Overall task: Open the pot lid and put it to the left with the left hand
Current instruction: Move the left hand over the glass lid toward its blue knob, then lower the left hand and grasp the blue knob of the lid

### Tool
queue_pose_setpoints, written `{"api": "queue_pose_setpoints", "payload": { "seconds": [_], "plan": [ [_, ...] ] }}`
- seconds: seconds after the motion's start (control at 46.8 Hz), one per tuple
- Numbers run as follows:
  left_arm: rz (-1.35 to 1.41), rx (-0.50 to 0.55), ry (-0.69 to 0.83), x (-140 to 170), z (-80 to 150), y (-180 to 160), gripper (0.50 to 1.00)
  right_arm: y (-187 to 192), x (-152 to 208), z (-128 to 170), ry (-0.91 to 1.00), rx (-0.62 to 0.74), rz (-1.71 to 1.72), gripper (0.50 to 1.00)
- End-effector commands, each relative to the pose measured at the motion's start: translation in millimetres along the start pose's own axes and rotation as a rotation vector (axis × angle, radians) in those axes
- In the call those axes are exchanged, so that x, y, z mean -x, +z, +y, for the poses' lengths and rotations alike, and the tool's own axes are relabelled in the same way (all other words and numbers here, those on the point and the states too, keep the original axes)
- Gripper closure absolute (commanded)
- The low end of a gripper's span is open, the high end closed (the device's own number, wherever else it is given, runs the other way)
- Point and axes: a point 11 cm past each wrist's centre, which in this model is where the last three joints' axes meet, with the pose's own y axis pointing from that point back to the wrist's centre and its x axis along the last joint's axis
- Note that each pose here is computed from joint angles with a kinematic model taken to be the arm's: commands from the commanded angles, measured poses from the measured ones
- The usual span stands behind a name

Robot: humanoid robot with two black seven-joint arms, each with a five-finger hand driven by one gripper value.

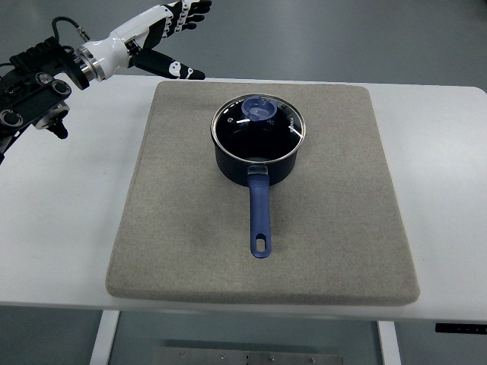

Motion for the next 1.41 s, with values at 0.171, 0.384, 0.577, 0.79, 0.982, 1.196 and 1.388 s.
{"api": "queue_pose_setpoints", "payload": {
  "seconds": [0.171, 0.384, 0.577, 0.79, 0.982, 1.196, 1.388],
  "plan": [
    [-0.258, -0.01, -0.244, 25.3, -19.5, 24.6, 0.51, -0.1, 0.0, 0.0, 0.0, -0.001, 0.0, 0.583],
    [-0.475, -0.037, -0.376, 26.9, -28.5, 36.8, 0.514, 0.1, 0.0, 0.0, 0.0, 0.001, 0.0, 0.583],
    [-0.601, -0.034, -0.461, 38.4, -43.5, 47.1, 0.516, -0.1, 0.0, 0.0, 0.0, -0.001, 0.0, 0.583],
    [-0.677, -0.053, -0.516, 51.1, -62.4, 49.8, 0.519, -0.1, 0.0, 0.0, 0.0, -0.001, 0.0, 0.583],
    [-0.703, -0.063, -0.529, 66.0, -81.2, 49.3, 0.523, -0.1, 0.0, 0.0, 0.0, -0.001, 0.0, 0.583],
    [-0.709, -0.055, -0.543, 75.9, -87.8, 51.2, 0.529, -0.1, 0.2, 0.0, -0.001, -0.001, 0.0, 0.583],
    [-0.728, -0.069, -0.569, 79.1, -85.8, 46.4, 0.559, 0.1, 0.0, 0.0, 0.0, 0.001, 0.0, 0.583]
  ]
}}
